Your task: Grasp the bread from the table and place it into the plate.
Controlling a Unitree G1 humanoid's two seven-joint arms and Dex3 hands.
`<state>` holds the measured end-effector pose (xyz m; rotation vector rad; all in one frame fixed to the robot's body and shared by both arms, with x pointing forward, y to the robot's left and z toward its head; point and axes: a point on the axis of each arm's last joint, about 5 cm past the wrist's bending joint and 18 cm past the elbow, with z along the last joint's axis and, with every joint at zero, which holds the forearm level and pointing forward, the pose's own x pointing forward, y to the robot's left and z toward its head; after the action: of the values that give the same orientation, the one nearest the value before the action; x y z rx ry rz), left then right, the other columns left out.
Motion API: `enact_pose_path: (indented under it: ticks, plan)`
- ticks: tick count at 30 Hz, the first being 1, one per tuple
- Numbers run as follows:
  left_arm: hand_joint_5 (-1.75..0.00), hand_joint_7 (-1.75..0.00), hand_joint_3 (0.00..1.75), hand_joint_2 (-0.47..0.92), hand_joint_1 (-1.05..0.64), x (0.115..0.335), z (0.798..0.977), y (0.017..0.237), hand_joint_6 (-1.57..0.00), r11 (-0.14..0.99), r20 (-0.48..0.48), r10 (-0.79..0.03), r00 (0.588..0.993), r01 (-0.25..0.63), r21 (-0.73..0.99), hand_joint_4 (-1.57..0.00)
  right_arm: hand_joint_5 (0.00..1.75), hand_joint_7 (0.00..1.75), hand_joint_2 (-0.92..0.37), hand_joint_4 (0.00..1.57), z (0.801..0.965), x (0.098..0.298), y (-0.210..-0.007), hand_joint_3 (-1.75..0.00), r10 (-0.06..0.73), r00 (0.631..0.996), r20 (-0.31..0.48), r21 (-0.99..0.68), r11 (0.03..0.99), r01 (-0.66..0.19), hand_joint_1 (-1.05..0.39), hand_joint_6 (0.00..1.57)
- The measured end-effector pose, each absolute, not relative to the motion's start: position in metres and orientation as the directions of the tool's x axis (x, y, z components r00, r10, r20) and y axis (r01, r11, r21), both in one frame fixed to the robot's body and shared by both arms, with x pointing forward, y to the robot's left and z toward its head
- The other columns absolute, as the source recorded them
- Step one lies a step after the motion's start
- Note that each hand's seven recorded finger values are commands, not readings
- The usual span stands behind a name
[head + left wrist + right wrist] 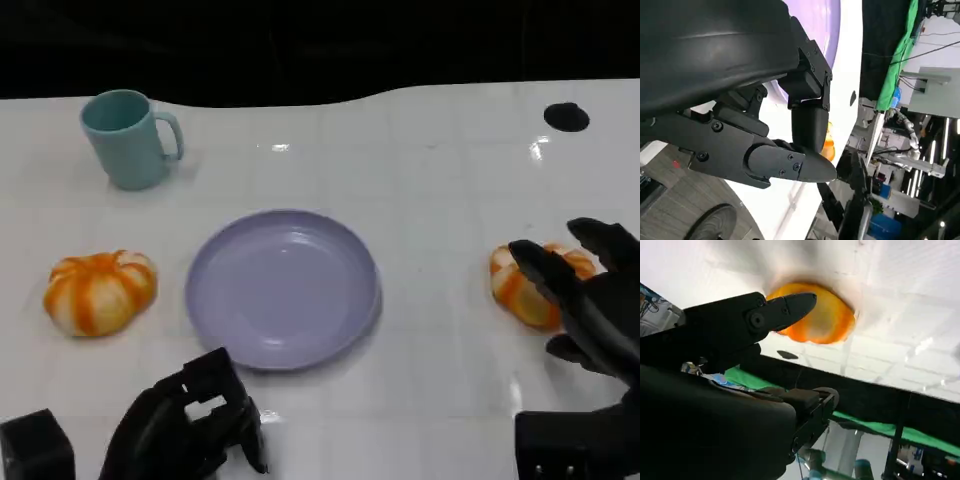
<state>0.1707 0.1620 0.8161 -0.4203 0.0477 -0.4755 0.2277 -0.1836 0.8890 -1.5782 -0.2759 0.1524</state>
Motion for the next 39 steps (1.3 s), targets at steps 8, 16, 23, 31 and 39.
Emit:
enact_pose_path:
  ticks: [8, 16, 23, 31, 39]
  plan:
    - [-1.75, -1.56, 0.22, 0.92, -0.64, 0.171, 0.816, 0.162, -0.70, 0.805, 0.052, -0.453, 0.890, 0.434, -0.404, -0.80, 0.38, 0.00, -0.89, 0.05, 0.881, 0.245, -0.181, 0.00, 0.269, 0.962, 0.037, -0.997, -0.049, 0.053, -0.57, 0.26]
    - [-1.75, -1.56, 0.21, 0.92, -0.63, 0.170, 0.816, 0.162, -0.70, 0.805, 0.052, -0.453, 0.890, 0.433, -0.405, -0.80, 0.36, 0.01, -0.89, 0.08, 0.874, 0.257, -0.171, 0.00, 0.276, 0.961, 0.015, -0.998, -0.062, 0.033, -0.61, 0.28]
    - [-1.75, -1.56, 0.21, 0.92, -0.63, 0.170, 0.816, 0.162, -0.71, 0.805, 0.051, -0.453, 0.890, 0.433, -0.407, -0.80, 0.34, 0.01, -0.87, 0.14, 0.866, 0.262, -0.164, 0.00, 0.274, 0.962, -0.009, -0.998, -0.055, 0.007, -0.61, 0.31]
    - [-1.75, -1.56, 0.21, 0.92, -0.64, 0.168, 0.815, 0.162, -0.70, 0.805, 0.048, -0.452, 0.891, 0.430, -0.408, -0.80, 0.18, 0.03, -0.89, 0.55, 0.860, 0.273, -0.162, 0.00, 0.243, 0.970, -0.025, -0.999, -0.050, -0.013, -0.52, 0.53]
    - [-1.75, -1.56, 0.21, 0.92, -0.63, 0.168, 0.816, 0.162, -0.70, 0.805, 0.052, -0.451, 0.891, 0.432, -0.407, -0.80, 0.30, 0.05, -0.87, 1.04, 0.858, 0.282, -0.167, 0.00, 0.237, 0.972, -0.008, -1.000, -0.001, -0.008, -0.33, 0.88]
